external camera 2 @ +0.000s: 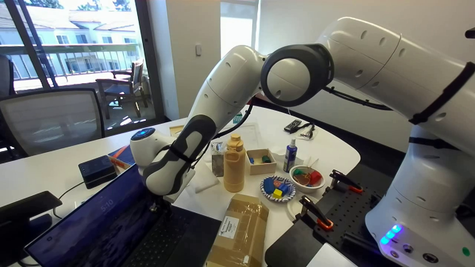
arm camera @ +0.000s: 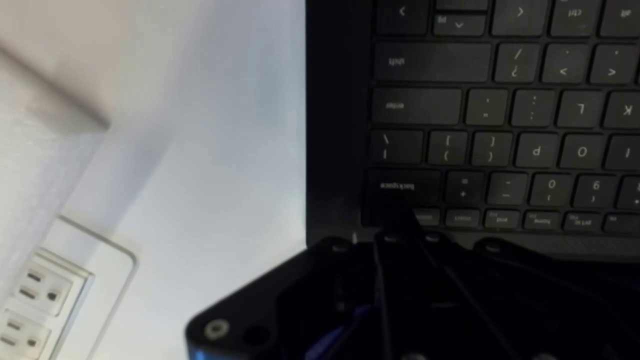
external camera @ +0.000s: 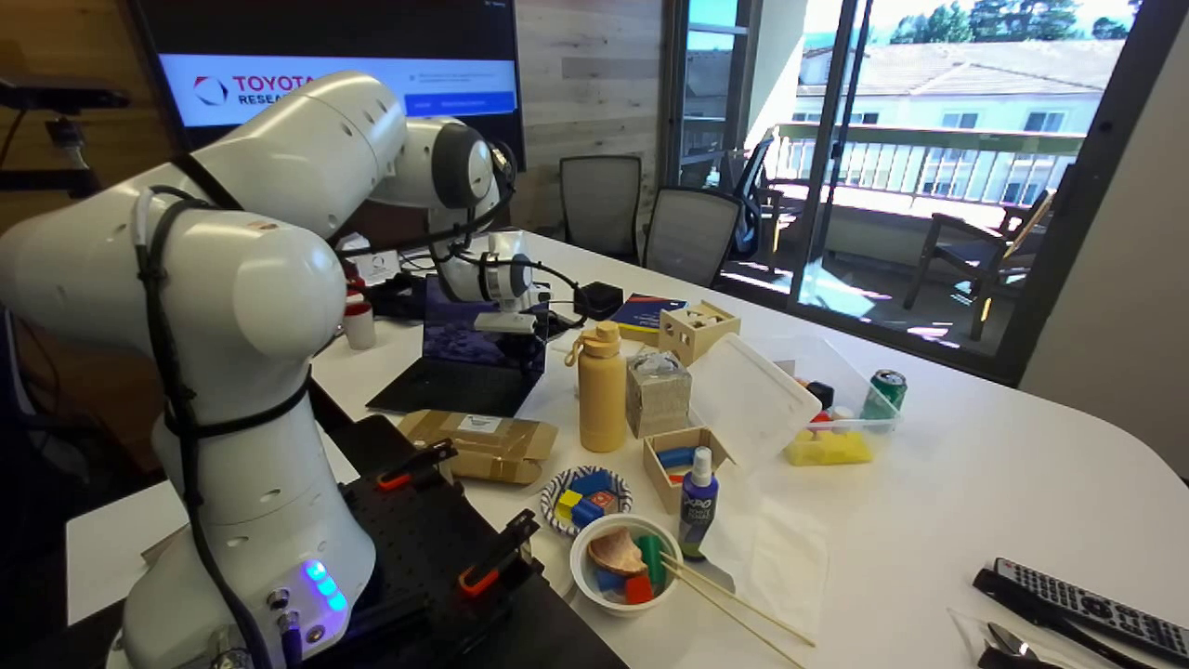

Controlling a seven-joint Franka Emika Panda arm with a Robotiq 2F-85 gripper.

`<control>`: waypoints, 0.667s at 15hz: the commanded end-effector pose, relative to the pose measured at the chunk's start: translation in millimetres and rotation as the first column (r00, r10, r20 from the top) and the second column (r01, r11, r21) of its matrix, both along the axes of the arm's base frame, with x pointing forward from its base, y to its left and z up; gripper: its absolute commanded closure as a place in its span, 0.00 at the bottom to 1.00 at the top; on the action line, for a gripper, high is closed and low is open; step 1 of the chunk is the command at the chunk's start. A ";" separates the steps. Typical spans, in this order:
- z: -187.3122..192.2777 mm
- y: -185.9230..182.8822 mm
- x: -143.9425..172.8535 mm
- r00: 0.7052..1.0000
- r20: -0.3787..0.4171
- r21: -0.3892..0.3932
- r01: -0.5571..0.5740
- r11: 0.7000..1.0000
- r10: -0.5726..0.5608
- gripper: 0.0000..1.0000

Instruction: Press a key on the keyboard.

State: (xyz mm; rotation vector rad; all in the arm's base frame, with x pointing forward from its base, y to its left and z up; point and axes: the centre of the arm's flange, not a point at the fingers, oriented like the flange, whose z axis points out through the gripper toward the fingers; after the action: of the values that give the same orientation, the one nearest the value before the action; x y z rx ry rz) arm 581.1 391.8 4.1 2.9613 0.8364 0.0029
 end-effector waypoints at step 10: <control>27.2 -18.5 -7.2 0.999 -0.039 0.047 -0.022 0.999 0.024 1.00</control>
State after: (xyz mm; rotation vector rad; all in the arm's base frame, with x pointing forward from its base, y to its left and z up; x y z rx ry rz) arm 582.5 389.3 5.5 2.9702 0.8536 -0.0097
